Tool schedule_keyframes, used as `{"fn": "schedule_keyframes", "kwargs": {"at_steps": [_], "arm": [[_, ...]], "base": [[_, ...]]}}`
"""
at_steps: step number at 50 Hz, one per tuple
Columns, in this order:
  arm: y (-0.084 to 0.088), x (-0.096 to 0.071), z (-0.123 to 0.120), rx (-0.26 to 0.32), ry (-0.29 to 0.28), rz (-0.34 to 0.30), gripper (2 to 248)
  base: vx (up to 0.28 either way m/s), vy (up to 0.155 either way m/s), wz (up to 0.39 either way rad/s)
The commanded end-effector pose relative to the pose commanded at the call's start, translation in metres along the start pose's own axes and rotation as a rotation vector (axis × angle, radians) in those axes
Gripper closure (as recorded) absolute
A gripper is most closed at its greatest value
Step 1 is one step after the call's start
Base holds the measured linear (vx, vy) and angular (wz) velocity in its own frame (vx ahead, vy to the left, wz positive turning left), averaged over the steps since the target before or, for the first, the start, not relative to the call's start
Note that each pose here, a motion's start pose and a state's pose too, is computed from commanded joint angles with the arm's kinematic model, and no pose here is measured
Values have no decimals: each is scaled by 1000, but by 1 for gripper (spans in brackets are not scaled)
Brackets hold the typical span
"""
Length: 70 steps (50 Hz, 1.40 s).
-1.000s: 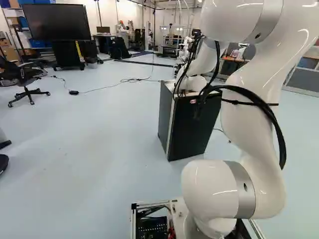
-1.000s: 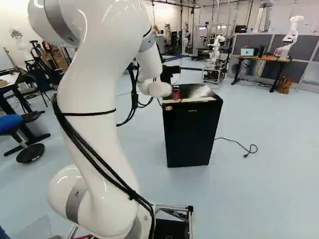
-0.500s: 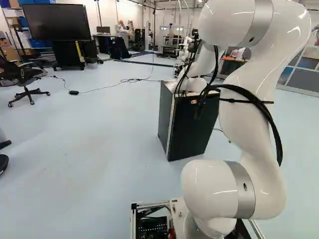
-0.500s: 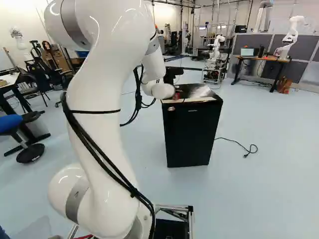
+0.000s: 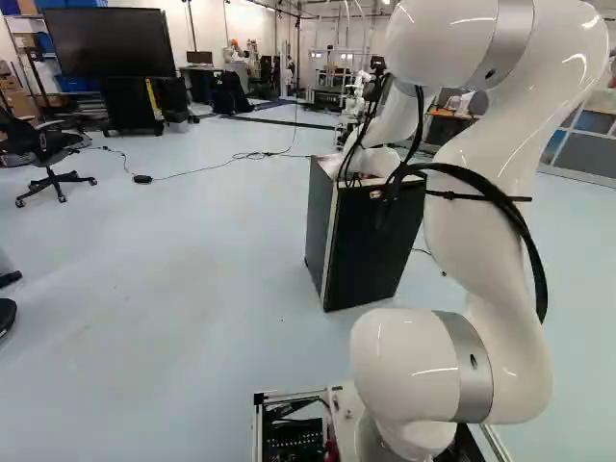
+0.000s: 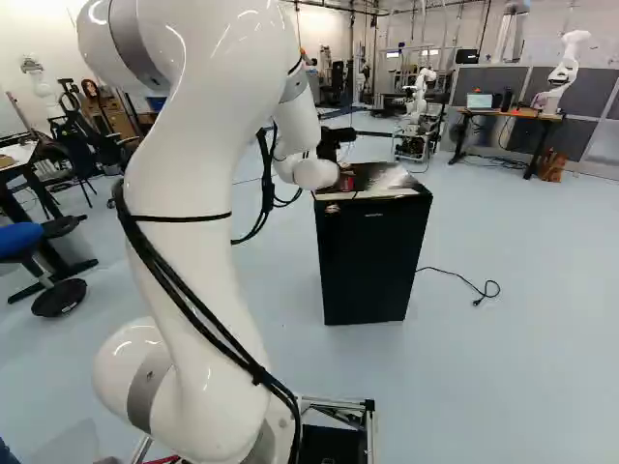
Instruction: Grab a drink from the fridge
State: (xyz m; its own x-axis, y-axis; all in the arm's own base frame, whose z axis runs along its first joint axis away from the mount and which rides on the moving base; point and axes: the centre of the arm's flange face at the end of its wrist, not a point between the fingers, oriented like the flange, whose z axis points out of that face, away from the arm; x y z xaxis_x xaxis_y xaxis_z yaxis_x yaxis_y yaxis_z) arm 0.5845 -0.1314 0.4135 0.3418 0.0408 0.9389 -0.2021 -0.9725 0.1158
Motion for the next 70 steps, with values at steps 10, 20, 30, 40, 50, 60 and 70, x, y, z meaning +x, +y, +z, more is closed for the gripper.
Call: {"fn": "schedule_keyframes", "kwargs": {"at_steps": [10,20,30,40,50,60,70], "arm": [[1,11,-5,-2,19,1,152],[3,21,-10,-4,38,1,152],[4,31,-14,-7,57,2,152],[5,36,-17,-8,66,2,152],[3,35,-19,-6,66,2,152],[0,33,-25,0,65,3,152],[-4,29,-34,7,64,4,152]], "base": [[0,0,0],[0,0,0],[0,0,0],[0,0,0],[0,0,0],[0,0,0],[0,0,0]]}}
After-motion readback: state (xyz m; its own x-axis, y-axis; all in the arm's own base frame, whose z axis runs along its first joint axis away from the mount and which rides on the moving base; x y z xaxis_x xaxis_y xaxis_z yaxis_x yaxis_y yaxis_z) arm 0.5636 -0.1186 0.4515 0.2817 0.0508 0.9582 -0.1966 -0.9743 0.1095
